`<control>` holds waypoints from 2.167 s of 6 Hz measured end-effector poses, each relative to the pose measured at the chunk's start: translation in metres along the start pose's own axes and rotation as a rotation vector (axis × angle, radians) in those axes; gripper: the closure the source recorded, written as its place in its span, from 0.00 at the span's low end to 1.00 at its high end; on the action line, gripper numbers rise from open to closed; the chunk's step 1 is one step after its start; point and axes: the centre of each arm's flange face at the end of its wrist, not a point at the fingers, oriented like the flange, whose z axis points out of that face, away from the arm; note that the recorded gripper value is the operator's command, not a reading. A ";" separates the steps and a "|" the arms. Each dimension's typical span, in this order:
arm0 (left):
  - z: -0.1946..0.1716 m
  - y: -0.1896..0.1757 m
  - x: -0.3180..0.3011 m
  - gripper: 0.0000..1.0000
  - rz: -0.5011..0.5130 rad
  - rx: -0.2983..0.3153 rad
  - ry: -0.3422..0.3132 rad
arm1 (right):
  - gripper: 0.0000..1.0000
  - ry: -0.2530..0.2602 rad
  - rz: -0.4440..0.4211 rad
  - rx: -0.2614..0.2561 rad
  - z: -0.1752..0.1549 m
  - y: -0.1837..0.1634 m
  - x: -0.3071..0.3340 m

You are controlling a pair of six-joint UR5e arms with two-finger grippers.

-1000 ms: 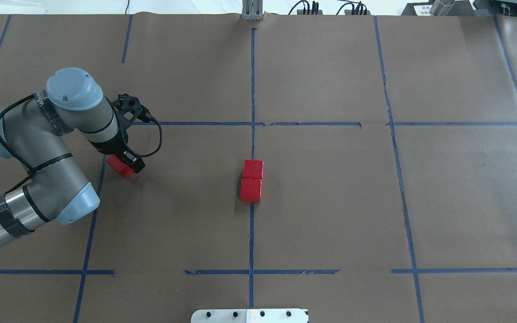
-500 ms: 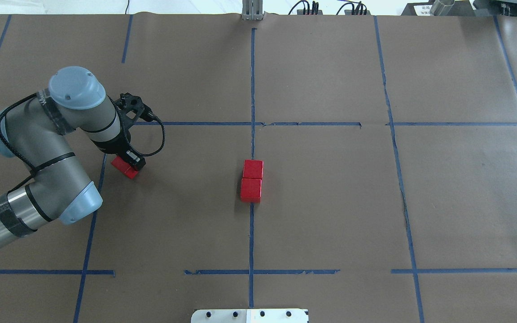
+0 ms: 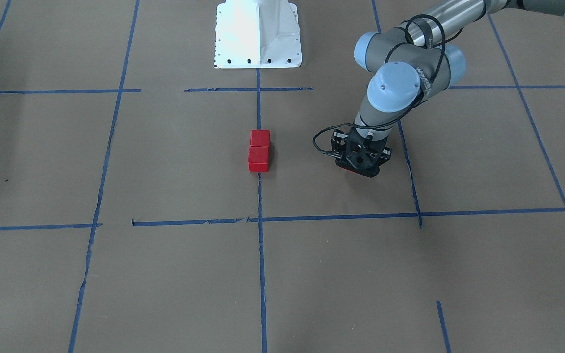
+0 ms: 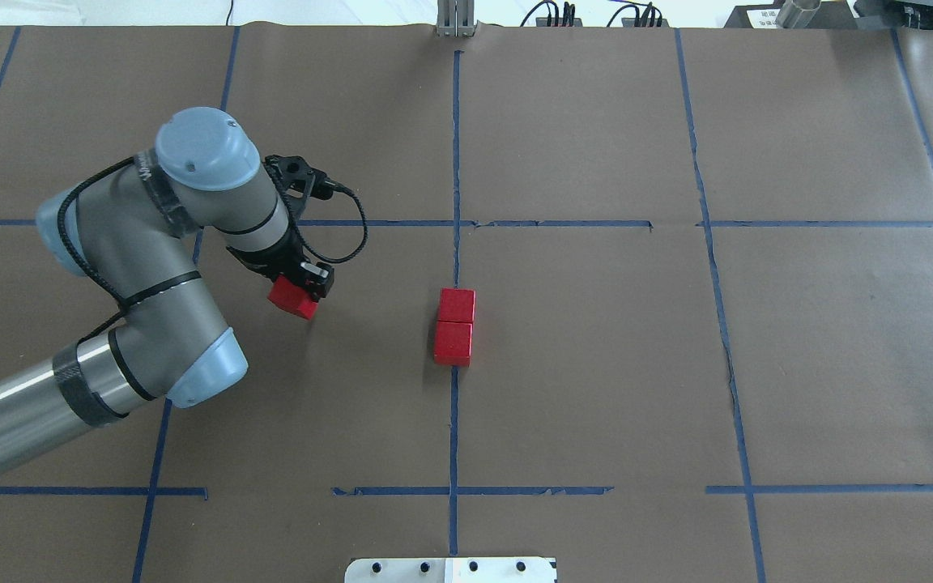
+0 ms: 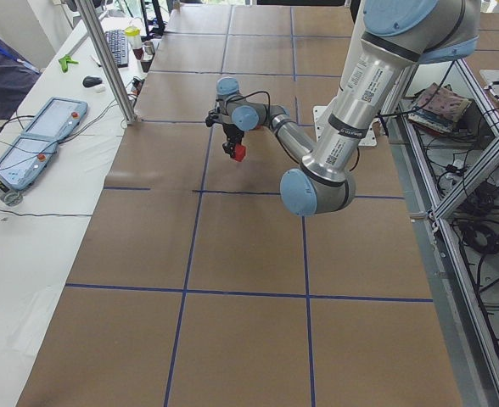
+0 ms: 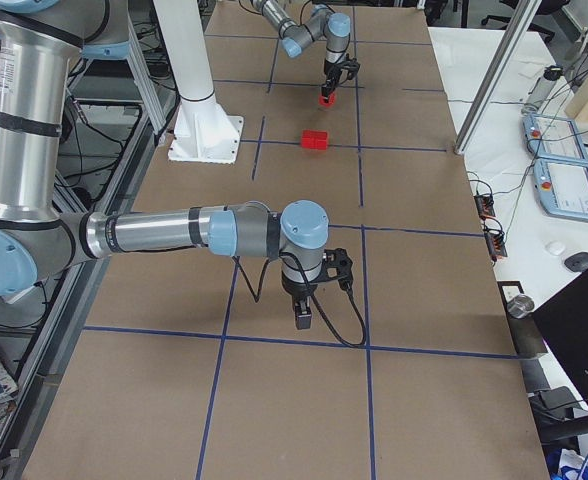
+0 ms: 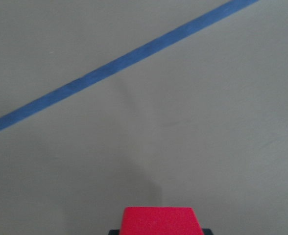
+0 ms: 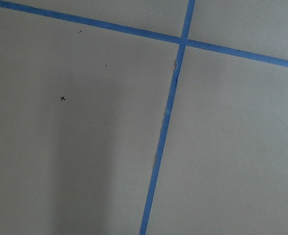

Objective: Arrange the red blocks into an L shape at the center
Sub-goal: 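Carry the cube with the left gripper toward the two placed cubes, then set the cube beside the farther placed cube, on the side nearer the left arm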

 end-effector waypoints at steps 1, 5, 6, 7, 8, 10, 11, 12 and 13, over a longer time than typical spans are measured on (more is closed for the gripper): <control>-0.002 0.001 0.039 0.94 -0.123 -0.001 0.028 | 0.00 0.000 -0.001 0.000 0.000 0.000 0.000; -0.006 -0.034 0.099 0.95 -0.232 0.031 0.029 | 0.00 0.000 0.000 0.000 0.000 0.000 0.000; -0.008 -0.036 0.100 0.94 -0.199 0.040 0.023 | 0.00 0.000 0.000 -0.001 0.000 0.000 0.000; -0.012 -0.035 0.102 0.94 -0.289 0.045 0.027 | 0.00 0.000 0.001 -0.001 0.000 0.000 0.000; -0.019 -0.032 0.102 0.93 -0.504 0.053 0.037 | 0.00 0.000 0.001 0.000 0.000 0.000 0.000; -0.019 -0.025 0.102 0.93 -1.072 0.155 0.033 | 0.00 0.000 0.000 0.000 0.000 0.000 0.000; -0.004 -0.013 0.110 0.93 -1.278 0.183 0.031 | 0.00 0.000 -0.001 0.001 0.000 0.000 0.000; 0.005 -0.005 0.117 0.93 -1.414 0.189 0.037 | 0.00 0.000 -0.002 0.002 0.000 0.000 0.000; 0.010 0.003 0.127 0.93 -1.482 0.178 0.042 | 0.00 0.000 -0.003 0.002 -0.001 0.000 0.000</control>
